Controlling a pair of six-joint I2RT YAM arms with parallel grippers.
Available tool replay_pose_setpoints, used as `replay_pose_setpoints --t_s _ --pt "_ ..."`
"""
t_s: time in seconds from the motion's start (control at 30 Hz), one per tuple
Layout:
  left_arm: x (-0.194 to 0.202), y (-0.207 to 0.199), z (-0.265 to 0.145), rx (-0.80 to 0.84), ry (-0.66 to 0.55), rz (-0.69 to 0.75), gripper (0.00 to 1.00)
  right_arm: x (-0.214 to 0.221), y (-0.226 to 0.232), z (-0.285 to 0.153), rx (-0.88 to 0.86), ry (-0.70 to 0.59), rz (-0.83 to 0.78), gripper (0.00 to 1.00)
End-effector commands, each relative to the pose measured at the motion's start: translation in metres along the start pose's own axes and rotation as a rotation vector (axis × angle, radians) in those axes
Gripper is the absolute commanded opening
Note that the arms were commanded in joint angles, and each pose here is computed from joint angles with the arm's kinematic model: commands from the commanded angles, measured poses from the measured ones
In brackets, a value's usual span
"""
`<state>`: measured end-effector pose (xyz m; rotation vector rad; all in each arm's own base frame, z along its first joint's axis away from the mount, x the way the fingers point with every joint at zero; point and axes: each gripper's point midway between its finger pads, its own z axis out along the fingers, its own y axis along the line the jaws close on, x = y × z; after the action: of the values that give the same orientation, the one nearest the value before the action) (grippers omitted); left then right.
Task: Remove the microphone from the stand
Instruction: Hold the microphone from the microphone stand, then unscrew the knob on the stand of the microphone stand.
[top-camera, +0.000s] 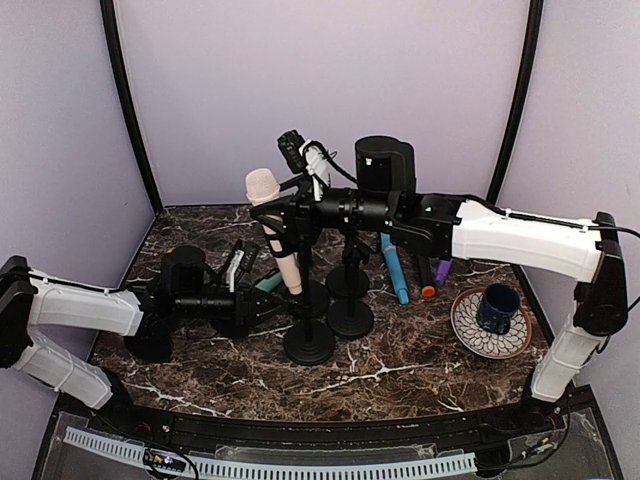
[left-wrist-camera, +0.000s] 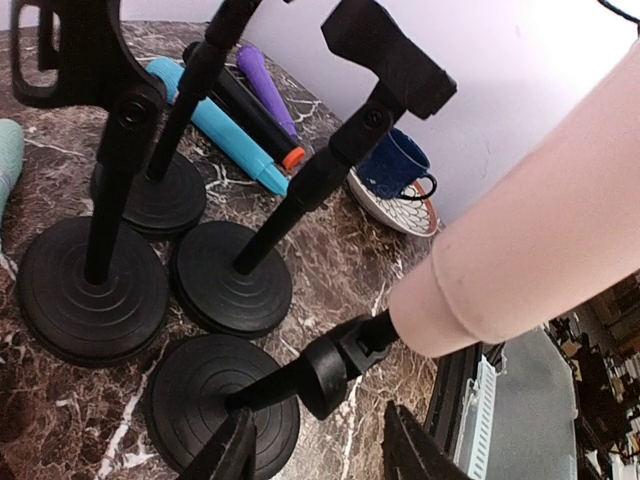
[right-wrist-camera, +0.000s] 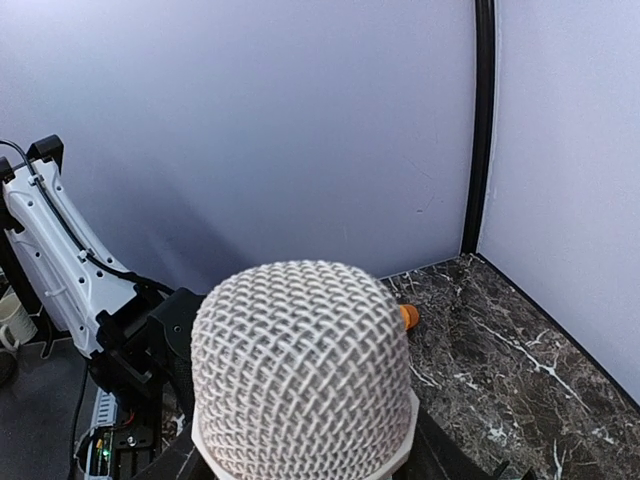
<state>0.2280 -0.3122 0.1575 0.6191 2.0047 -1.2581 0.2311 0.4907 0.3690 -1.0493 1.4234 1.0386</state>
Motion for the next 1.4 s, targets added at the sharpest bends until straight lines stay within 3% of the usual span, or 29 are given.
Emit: replay_pose_setpoints --t_s 0.0,0.13,0.47,0.77,1.0,1.27,1.37 --pt "-0.010 -0.020 0.009 0.113 -0.008 0.035 0.40 -0.013 0.006 -0.005 -0.013 -0.051 -0.009 0.48" --pt "-0.013 -0.016 0.017 0.112 -0.012 -0.032 0.34 -0.012 0.008 -0.007 -0.020 -0.058 -0.004 0.44" --pt "-0.016 -0.007 0.026 0.116 -0.040 -0.252 0.33 -0.009 0.009 -0.009 -0.024 -0.059 -0.007 0.43" --pt "-0.004 0.004 0.033 0.116 -0.023 -0.477 0.14 -0.005 0.011 -0.010 -0.033 -0.058 -0.015 0.41" --pt "0.016 0.013 0.035 0.095 0.032 -0.740 0.02 -0.001 0.016 -0.014 -0.056 -0.070 -0.040 0.39" --pt "0.023 0.018 0.037 0.039 0.074 -0.836 0.03 0.003 0.016 -0.018 -0.055 -0.079 -0.046 0.38" --pt "0.018 0.020 0.036 0.007 0.061 -0.804 0.18 0.002 0.015 -0.019 -0.041 -0.082 -0.045 0.43"
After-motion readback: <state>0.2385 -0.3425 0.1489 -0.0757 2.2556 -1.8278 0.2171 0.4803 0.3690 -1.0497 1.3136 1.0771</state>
